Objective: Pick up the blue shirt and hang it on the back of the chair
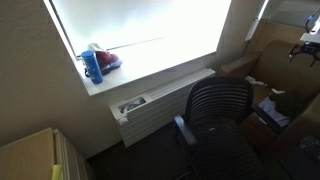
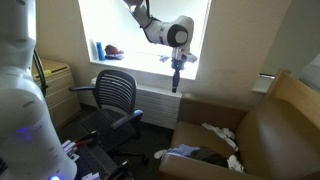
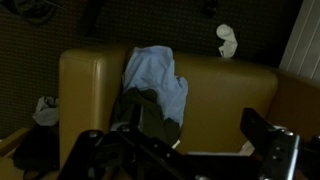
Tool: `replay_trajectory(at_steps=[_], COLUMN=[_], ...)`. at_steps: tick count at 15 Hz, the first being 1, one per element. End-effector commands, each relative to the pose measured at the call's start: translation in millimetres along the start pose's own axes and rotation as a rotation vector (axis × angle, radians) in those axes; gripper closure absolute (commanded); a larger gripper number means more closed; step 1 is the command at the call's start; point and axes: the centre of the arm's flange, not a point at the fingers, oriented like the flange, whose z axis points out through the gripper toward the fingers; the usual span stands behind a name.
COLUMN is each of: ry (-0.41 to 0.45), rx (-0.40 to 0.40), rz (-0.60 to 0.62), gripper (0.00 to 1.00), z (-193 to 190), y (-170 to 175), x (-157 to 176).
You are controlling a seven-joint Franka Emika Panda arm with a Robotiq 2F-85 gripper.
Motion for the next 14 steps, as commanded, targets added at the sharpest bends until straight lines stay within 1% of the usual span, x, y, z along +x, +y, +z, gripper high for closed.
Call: replay_trajectory(at_steps=[1, 3, 6, 7, 8, 9, 12, 13, 14], ry=[0.093, 0.109, 0.101, 0.091, 0.087, 0.078, 0.078, 0.130, 0.158], rx=[-0.032, -0.042, -0.077, -0.115, -0.141, -0.097, -0.117, -0.097, -0.068], rz=[0.093, 0.118, 0.144, 0.149, 0.143, 0.139, 0.140, 0.214, 0.274], gripper=[0.00, 0.00, 0.00, 0.00, 0.00, 0.00, 0.00, 0.00, 0.00], z=[80.6, 109.0, 141.1, 146.4, 141.8, 146.1, 145.5, 163.9, 181.6], y=[-17.9, -28.6, -38.1, -39.5, -39.4, -30.6, -34.9, -38.7, -38.9], x=[-0.5, 1.2, 1.4, 1.2, 0.5, -5.4, -3.7, 6.6, 20.0])
